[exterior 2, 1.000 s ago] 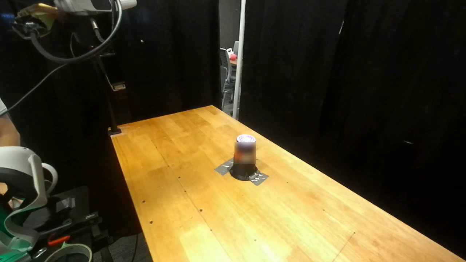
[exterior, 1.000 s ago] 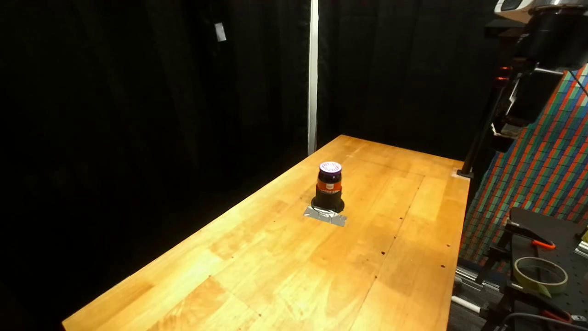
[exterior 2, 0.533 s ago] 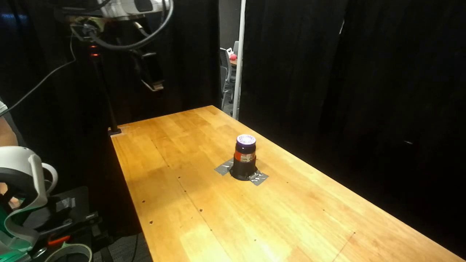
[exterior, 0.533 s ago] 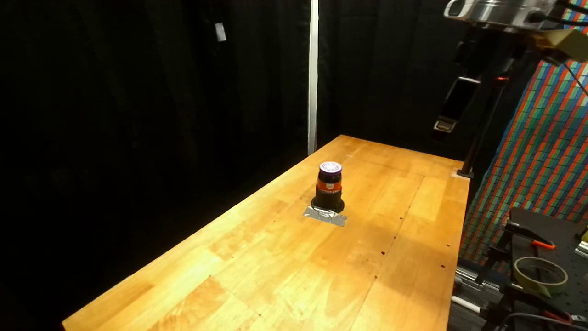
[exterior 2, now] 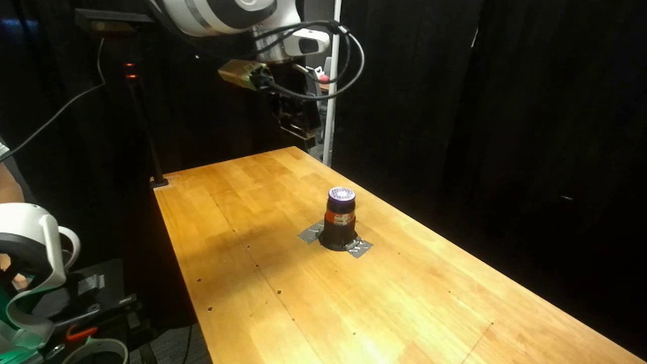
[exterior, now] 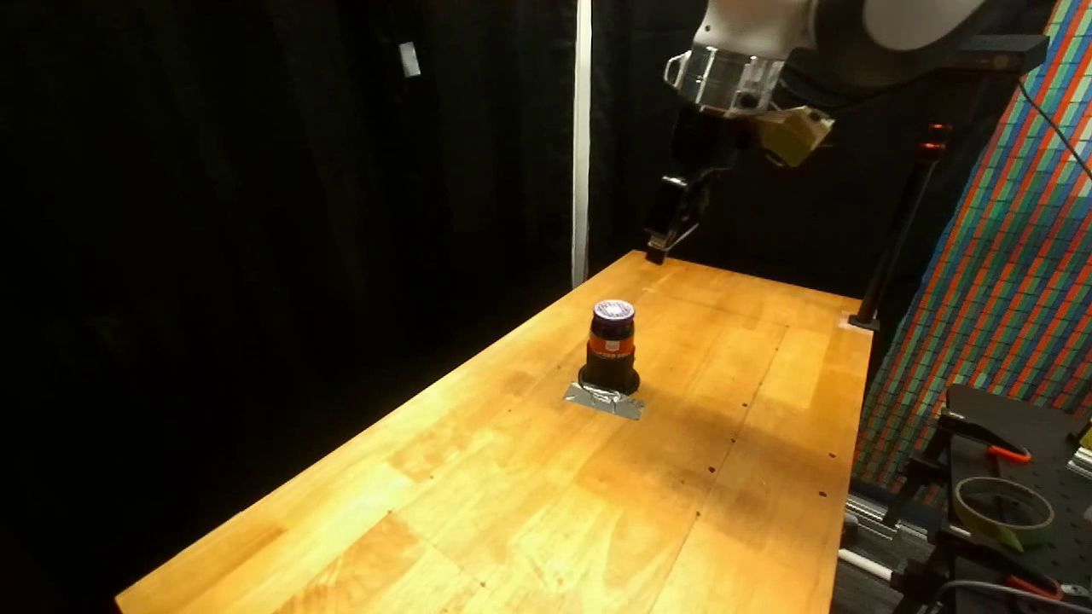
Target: Wrap the band on the brown cup
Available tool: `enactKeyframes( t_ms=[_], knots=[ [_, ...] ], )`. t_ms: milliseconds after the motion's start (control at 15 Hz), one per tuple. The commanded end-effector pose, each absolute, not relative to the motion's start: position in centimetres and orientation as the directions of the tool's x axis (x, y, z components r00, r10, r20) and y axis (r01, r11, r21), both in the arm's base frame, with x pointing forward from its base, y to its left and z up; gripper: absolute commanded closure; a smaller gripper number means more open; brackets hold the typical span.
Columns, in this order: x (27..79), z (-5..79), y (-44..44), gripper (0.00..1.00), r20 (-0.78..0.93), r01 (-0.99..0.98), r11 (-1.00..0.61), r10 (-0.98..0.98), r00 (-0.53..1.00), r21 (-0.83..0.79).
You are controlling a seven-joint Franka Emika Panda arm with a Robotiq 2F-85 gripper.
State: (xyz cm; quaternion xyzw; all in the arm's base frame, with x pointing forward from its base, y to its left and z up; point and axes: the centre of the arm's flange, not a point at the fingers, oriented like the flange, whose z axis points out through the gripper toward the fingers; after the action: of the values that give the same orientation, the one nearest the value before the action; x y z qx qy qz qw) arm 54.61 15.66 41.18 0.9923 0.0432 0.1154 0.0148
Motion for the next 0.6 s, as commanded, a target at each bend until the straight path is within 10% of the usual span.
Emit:
enactKeyframes(
  t_ms=[0, 533],
  knots=[
    [62.2, 38.5, 15.6, 0.00, 0.226, 0.078, -0.997, 0.074, 0.971, -0.009],
    [68.1, 32.3, 13.2, 0.00, 0.182, 0.028, -0.999, 0.024, 0.983, -0.018]
  ],
)
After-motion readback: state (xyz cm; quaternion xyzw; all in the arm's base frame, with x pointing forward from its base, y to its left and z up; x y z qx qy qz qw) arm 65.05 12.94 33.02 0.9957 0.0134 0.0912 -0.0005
